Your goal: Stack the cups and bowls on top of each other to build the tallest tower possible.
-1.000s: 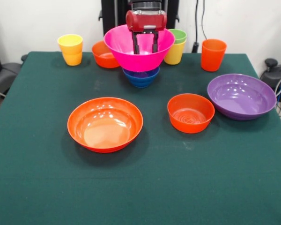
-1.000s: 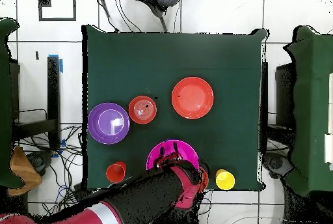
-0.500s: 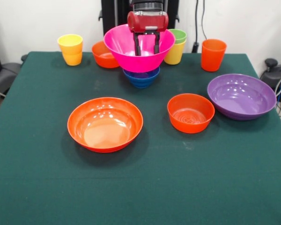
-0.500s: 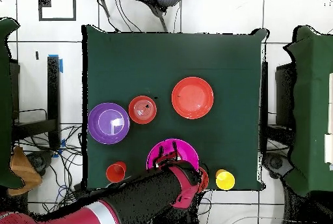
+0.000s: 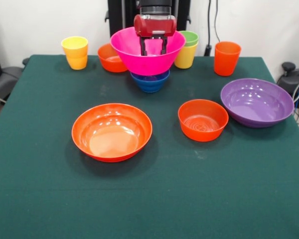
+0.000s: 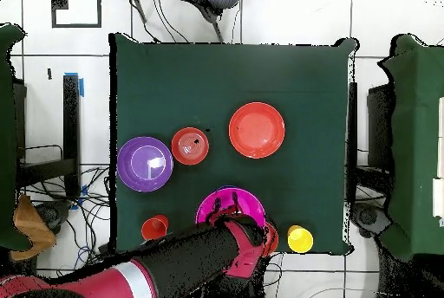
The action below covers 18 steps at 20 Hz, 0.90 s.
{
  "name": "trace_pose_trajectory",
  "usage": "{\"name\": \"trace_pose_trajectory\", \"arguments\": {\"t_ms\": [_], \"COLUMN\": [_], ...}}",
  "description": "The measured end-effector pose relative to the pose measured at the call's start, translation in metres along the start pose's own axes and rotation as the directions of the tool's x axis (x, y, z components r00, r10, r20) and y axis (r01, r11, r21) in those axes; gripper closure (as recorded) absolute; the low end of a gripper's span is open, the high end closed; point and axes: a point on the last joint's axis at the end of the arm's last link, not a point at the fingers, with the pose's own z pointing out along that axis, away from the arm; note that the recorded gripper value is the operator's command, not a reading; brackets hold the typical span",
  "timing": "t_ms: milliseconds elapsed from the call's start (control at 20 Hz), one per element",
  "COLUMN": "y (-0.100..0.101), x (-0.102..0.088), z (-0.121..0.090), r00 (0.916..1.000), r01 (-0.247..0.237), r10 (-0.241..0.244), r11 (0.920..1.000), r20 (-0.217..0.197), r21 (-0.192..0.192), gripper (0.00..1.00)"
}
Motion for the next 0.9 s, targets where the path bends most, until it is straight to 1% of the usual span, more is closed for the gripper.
{"name": "trace_pose_trajectory", "arguments": {"t_ms": [50, 350, 550, 700, 900], "y": [0.0007, 0.0008, 0.0004, -0.0002, -0.0007], "x": [0.0044, 0.0120, 0.0140, 0.0133, 0.0069], "z": [0.0009, 0.0014, 0.0022, 0.0035, 0.0049], "r00": [0.9999, 0.9991, 0.9989, 0.9993, 1.0000], "r01": [0.006, 0.020, 0.020, 0.012, -0.005], "r10": [-0.006, -0.020, -0.020, -0.012, 0.005], "r11": [1.0000, 0.9998, 0.9997, 0.9997, 0.9997], "r20": [-0.013, -0.037, -0.042, -0.035, -0.002], "r21": [0.001, 0.005, 0.013, 0.020, 0.025], "gripper": [0.00, 0.00, 0.00, 0.00, 0.00]}}
